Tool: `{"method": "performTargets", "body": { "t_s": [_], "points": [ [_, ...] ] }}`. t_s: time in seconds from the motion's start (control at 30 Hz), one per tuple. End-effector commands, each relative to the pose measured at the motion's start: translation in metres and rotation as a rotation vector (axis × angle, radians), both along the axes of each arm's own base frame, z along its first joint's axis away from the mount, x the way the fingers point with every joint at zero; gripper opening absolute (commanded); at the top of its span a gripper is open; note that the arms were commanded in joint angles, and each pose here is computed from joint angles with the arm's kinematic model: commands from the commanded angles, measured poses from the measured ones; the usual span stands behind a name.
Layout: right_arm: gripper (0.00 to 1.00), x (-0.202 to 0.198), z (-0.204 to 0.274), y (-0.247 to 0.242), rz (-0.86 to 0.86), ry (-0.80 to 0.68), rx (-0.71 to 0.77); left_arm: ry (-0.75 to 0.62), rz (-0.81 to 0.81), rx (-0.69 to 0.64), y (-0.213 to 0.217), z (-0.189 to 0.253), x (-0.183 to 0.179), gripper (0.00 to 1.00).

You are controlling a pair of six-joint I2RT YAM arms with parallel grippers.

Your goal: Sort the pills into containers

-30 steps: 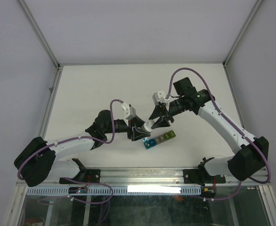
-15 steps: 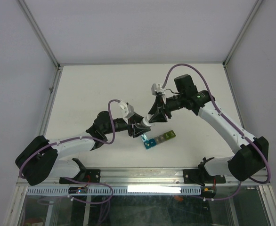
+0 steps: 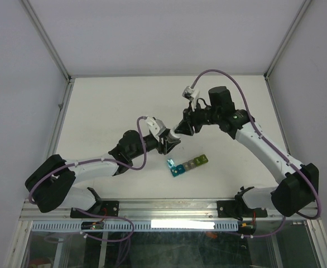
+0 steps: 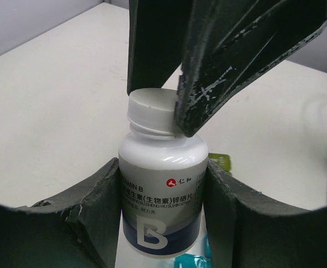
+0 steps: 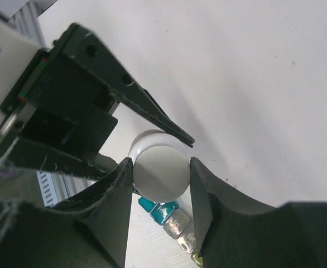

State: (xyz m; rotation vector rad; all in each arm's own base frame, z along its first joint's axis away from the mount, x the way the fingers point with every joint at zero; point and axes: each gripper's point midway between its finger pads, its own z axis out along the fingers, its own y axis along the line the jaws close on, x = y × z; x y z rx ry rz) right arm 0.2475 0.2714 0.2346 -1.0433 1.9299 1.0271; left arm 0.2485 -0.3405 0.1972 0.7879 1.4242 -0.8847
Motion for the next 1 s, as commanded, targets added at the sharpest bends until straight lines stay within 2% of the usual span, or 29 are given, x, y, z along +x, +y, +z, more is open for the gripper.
{"method": "performTargets", "body": {
  "t_s": [0.0,0.07,0.17,0.23,0.4,0.63,0.83,0.97],
  "points": [
    [0.16,-0.002,-0.014,0.012,-0.165,0.295,0.003,-0.246,0.119,-0.18,-0.008,0.091,0.031,0.0],
    [0.22,-0.004,-0.006,0.016,-0.143,0.305,0.025,-0.242,0.112,-0.17,-0.011,0.087,0.033,0.0],
    [0.43,-0.002,0.007,0.015,-0.139,0.275,0.032,-0.235,0.094,-0.152,-0.013,0.078,0.031,0.0],
    [0.53,-0.001,0.013,0.014,-0.13,0.254,0.036,-0.229,0.081,-0.139,-0.014,0.072,0.029,0.0],
    [0.66,0.003,0.033,0.009,-0.11,0.21,0.084,-0.213,0.045,-0.105,-0.017,0.061,0.024,0.0],
    [0.8,0.005,0.057,-0.004,-0.116,0.143,0.127,-0.201,0.02,-0.085,-0.018,0.055,0.019,0.0],
    [0.83,0.012,0.065,-0.023,-0.136,0.081,0.137,-0.189,-0.038,-0.093,-0.018,0.056,0.005,0.0],
    [0.84,0.005,0.081,-0.041,-0.017,-0.057,0.153,-0.165,-0.111,-0.092,-0.018,0.056,-0.011,0.0]
  ]
}}
